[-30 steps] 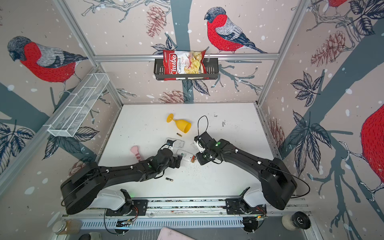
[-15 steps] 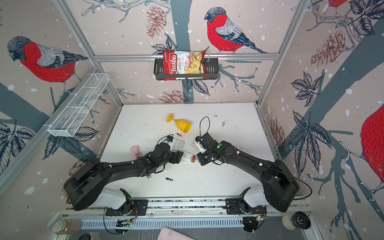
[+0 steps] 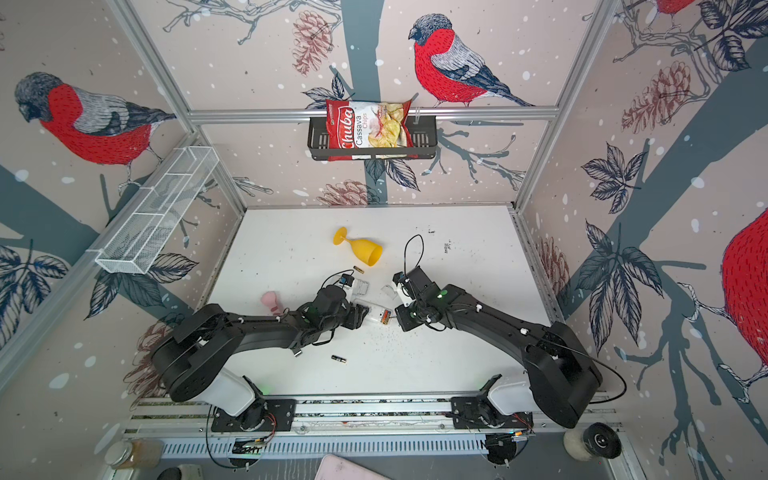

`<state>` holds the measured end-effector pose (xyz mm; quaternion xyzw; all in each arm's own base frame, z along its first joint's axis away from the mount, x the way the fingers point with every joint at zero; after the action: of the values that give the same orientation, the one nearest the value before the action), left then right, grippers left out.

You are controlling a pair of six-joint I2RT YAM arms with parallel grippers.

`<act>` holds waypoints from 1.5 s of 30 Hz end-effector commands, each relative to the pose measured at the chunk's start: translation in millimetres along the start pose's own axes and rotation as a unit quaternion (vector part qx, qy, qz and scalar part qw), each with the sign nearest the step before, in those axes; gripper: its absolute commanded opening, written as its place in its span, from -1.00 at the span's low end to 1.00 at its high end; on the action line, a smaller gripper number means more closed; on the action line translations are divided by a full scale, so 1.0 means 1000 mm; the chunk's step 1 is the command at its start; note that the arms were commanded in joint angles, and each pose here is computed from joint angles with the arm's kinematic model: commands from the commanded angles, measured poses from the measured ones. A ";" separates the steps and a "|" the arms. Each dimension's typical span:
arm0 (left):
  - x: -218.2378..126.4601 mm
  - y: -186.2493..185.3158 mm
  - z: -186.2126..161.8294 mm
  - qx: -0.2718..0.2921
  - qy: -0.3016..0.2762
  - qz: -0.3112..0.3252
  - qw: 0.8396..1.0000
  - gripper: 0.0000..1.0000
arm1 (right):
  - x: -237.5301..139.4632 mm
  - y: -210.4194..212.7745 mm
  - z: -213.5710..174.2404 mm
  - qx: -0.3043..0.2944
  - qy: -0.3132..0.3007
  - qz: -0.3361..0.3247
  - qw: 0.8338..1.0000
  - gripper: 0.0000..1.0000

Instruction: Unload the batteries from the remote control

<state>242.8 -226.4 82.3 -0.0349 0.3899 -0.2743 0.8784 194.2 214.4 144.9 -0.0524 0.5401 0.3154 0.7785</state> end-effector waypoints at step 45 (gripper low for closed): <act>0.005 -0.005 0.003 -0.006 0.000 -0.029 1.000 0.09 | -0.008 0.017 0.012 -0.013 -0.044 0.045 0.998 -1.00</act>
<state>248.0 -225.8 78.9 -0.0361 0.3895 -0.2650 0.8813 189.0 215.9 148.9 -0.0434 0.5337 0.3202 0.7815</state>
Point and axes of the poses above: each gripper's point midway between its finger pads, its own x axis out along the fingers, its own y axis along the line the jaws close on, z = x × y, the point moved 7 cm from there along -x, back along the fingers, and after that the axes turned 2 degrees about x, right-handed, at the moved point
